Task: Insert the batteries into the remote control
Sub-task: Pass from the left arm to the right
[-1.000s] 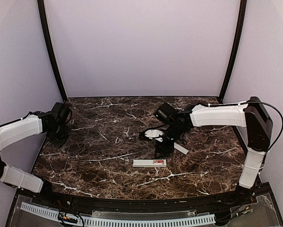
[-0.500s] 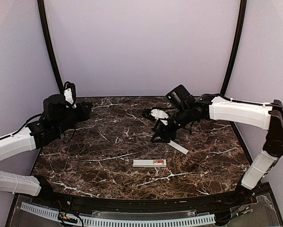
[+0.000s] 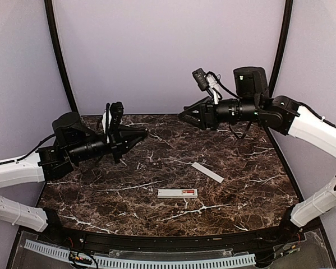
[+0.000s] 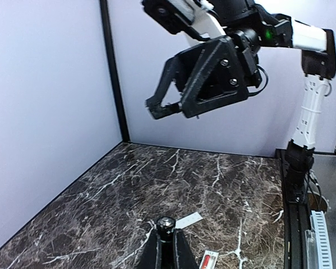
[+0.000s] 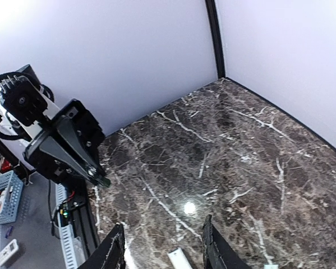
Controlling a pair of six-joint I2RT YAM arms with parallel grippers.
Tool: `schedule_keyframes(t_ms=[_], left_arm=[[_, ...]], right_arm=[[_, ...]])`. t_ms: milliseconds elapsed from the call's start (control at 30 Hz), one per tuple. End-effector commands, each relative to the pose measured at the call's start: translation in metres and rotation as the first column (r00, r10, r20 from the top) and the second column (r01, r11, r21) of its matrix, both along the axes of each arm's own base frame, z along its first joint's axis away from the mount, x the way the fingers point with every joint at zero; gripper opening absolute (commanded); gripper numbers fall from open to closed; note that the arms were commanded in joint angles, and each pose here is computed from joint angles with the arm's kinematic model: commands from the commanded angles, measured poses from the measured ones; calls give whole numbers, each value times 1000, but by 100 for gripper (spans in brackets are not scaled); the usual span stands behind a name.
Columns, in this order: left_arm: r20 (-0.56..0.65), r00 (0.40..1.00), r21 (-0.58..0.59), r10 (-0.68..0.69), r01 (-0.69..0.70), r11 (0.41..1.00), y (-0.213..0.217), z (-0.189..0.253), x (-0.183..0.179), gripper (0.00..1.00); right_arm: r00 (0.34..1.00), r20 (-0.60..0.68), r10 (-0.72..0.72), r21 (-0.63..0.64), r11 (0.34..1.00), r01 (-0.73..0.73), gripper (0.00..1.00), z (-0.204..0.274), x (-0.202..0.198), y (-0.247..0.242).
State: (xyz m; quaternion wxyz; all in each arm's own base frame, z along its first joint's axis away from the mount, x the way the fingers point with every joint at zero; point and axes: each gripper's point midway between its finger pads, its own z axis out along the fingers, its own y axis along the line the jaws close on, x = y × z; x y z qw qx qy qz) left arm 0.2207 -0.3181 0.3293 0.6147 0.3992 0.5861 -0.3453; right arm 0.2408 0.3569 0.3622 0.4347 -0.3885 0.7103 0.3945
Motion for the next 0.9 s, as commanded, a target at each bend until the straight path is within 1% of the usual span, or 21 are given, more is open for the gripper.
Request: schedule_keyframes(t_ms=[0,100,167,233,267,300,333,367,400,433,467,500,533,567,600,667,733,867], left_arm=[[169,976,7,-138,139,990,-15,23,-29,0],[193,959,41,-209,205,978,-24,22,-47,0],[202,955,61,-219,211,976,-27,20,-51,0],[188,961,37,-203,199,979,-27,25,-49,0],[170,967,-10,-189,193,981,-25,32,-49,0],[112,981,-67,-157,165,984,-23,37,-44,0],[105,985,-137,-136,150,979,-19,47,-42,0],[19,993,-217,-115,116,969,-15,53,-37,0],[6,994,-283,-111,108,953,-12,60,-36,0],[-90,990,-351,-109,71,934,-10,60,-30,0],[-112,990,-414,-91,36,910,-5,66,-25,0],[-191,975,-461,-110,10,887,-7,63,-20,0],[-198,974,-513,-110,-7,858,-3,68,-17,0],[-232,965,-532,-125,-19,847,-6,63,-13,0],[-219,967,-565,-132,-16,825,-4,68,-13,0],[-238,961,-581,-144,-22,813,-7,68,-10,0],[-248,957,-582,-149,-25,813,-11,69,-11,0],[-245,960,-561,-138,-24,827,-11,69,-14,0]], right_arm=[[997,-62,-44,49,998,47,44,11,-20,19],[998,-66,7,75,997,-2,44,10,-33,27],[997,-74,22,81,997,-16,44,8,-39,31],[997,-75,37,75,997,-31,45,6,-46,36],[996,-64,59,76,996,-54,45,6,-52,38],[995,-46,83,80,994,-79,45,6,-58,40],[994,-11,108,93,990,-107,45,8,-65,42],[991,22,130,111,985,-132,45,10,-71,43],[988,59,146,131,980,-153,45,12,-76,44],[983,100,156,157,973,-170,45,16,-81,45],[980,131,149,179,969,-171,44,18,-82,46],[977,156,143,203,964,-174,43,16,-82,49],[971,192,140,240,953,-184,42,22,-83,54],[967,209,144,244,950,-194,41,19,-83,59],[963,228,140,247,949,-197,41,19,-84,64],[957,263,124,243,951,-190,41,18,-82,73],[952,286,109,237,955,-180,39,16,-78,81],[955,284,83,219,964,-149,32,16,-70,90]])
